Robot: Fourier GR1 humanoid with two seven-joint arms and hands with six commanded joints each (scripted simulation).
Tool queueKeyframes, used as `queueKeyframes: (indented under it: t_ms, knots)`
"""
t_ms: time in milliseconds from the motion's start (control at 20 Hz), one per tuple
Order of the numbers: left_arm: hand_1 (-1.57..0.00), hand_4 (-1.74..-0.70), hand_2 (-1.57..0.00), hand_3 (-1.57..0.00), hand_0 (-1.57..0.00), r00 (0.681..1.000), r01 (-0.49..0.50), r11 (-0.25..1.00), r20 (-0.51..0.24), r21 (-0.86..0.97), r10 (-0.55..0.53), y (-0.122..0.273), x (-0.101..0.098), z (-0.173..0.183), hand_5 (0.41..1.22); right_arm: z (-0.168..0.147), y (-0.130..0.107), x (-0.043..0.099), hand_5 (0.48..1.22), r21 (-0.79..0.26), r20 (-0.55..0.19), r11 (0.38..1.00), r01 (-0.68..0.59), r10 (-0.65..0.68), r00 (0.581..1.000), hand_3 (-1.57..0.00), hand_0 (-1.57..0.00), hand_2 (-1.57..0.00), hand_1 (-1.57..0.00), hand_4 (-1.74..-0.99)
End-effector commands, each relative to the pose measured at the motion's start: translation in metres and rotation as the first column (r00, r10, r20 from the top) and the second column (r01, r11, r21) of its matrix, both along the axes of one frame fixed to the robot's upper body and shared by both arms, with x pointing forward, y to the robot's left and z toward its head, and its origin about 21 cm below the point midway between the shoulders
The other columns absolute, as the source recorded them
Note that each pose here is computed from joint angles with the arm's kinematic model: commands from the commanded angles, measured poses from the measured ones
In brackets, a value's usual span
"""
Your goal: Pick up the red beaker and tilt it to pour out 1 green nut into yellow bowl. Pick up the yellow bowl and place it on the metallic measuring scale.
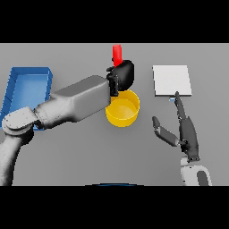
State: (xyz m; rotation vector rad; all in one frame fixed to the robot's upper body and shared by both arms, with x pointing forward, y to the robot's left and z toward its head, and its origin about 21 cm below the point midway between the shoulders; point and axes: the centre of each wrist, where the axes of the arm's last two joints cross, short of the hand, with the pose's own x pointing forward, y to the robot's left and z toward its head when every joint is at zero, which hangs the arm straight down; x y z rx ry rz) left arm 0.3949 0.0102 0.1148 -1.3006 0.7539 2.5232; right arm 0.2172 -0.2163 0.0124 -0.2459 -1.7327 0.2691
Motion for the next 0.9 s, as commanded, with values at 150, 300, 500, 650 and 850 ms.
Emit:
queueKeyframes:
  t_ms: [150, 300, 500, 650, 850]
  knots:
    - [-1.57, -1.72, -1.57, -1.57, -1.57, 0.999, 0.036, 0.998, 0.03, 0.059, -0.038, -0.005, 0.003, 0.012, 1.221, -0.002, -0.003, -0.001, 0.635, 0.024, -0.011, 1.0, -0.001, 0.001, 1.0, 0.0, 0.0, 0.0, 0.0, -1.152]
    - [-1.57, -1.72, -1.57, -1.57, -1.57, 0.995, 0.026, 0.998, 0.098, 0.061, -0.032, -0.003, 0.018, 0.051, 1.221, -0.002, 0.0, 0.001, 0.642, 0.039, -0.004, 0.999, -0.02, 0.02, 1.0, 0.0, 0.0, 0.0, 0.0, -1.147]
    - [-1.57, -1.73, -1.57, -1.18, -1.57, 0.978, -0.02, 0.998, 0.207, -0.051, 0.031, 0.009, 0.04, 0.123, 1.221, -0.001, 0.0, 0.004, 0.66, 0.017, 0.004, 1.0, -0.024, 0.024, 1.0, 0.0, 0.0, 0.0, 0.0, -1.16]
    - [-1.57, -1.73, -1.57, -1.37, -1.57, 0.949, -0.154, 0.942, 0.221, -0.299, 0.225, 0.037, 0.059, 0.178, 1.221, -0.002, 0.006, 0.003, 0.661, 0.034, 0.014, 0.999, -0.042, 0.041, 0.999, 0.0, 0.0, 0.0, 0.0, -1.16]
    - [-1.57, -1.74, -1.57, -1.43, -1.57, 0.882, -0.344, 0.587, -0.038, -0.733, 0.47, 0.104, 0.08, 0.222, 1.221, -0.002, 0.006, 0.005, 0.637, -0.021, 0.012, 1.0, -0.013, 0.014, 1.0, 0.0, 0.0, 0.0, 0.0, -1.14]
